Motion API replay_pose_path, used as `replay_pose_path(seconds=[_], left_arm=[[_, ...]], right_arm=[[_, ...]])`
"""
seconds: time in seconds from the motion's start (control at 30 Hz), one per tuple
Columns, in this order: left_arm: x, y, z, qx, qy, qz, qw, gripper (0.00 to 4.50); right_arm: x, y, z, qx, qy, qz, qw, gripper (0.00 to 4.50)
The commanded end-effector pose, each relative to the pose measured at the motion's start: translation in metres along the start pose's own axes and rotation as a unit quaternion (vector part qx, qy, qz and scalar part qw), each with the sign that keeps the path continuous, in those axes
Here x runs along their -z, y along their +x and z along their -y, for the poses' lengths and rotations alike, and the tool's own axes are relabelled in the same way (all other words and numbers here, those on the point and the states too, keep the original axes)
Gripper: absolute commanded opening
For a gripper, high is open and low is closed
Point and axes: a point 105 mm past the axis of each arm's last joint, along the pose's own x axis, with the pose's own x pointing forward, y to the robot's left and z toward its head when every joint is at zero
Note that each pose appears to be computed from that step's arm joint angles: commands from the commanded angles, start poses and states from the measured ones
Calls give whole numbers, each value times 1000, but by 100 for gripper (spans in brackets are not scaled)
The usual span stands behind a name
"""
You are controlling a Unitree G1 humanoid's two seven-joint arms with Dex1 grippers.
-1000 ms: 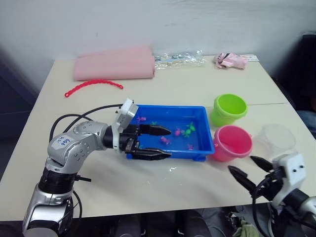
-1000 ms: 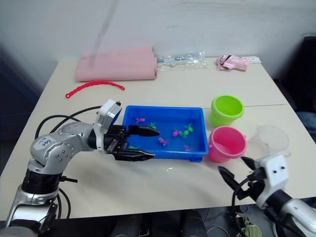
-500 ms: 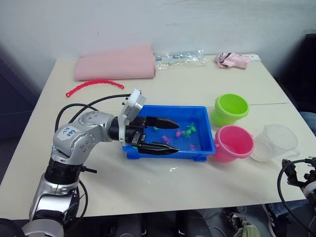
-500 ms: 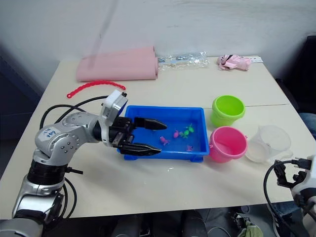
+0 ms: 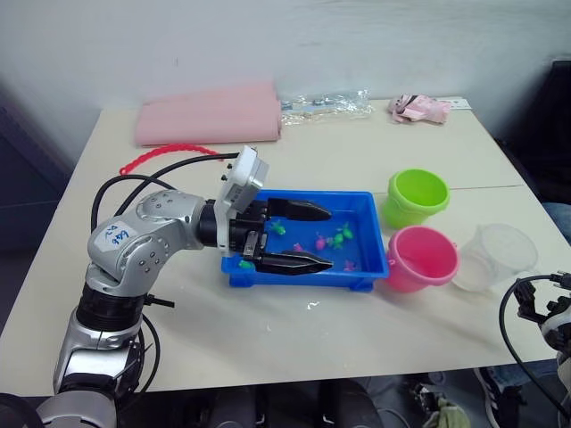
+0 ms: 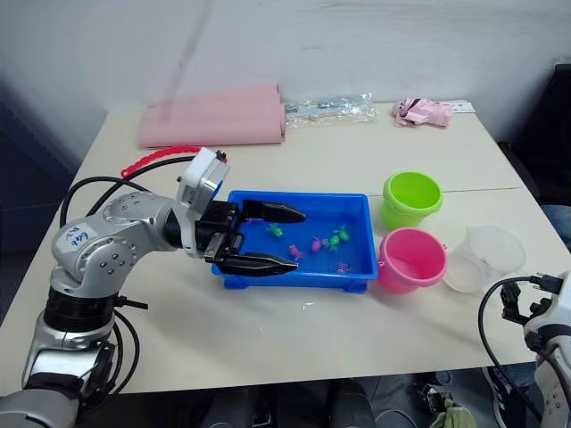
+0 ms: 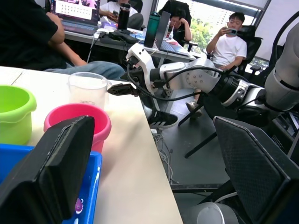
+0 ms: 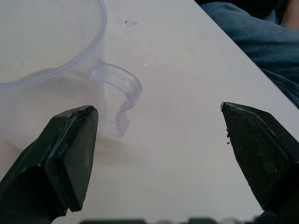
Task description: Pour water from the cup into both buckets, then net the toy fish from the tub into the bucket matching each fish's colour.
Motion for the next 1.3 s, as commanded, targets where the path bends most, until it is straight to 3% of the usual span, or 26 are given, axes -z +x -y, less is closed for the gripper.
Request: replay_pose_path(seconds=[0.03, 0.07, 0.7, 0.8, 0.9, 0.93, 1.3], left_arm=[[-12, 1, 4, 2, 30, 9, 1000, 450], [-14, 2, 4, 1, 32, 10, 999, 450], [-20, -4, -1, -22, 44, 8, 999, 450], [-22, -4, -1, -23, 46, 8, 999, 450], [-23, -5, -3, -25, 48, 7, 998, 450], [-23, -5, -3, -25, 49, 6, 998, 450], [-20, -7, -6, -23, 52, -10, 998, 450]], right_arm=[[-8, 3, 7, 22, 7, 22, 999, 321], [-7, 5, 6, 22, 7, 22, 999, 273], [0, 31, -7, -9, -19, 51, 998, 273], [-1, 34, -11, -27, 2, 69, 997, 191], [-1, 37, -20, -61, 39, 83, 994, 36], [0, 38, -21, -68, 48, 86, 993, 5], [-24, 31, -19, -83, 133, 150, 976, 5]])
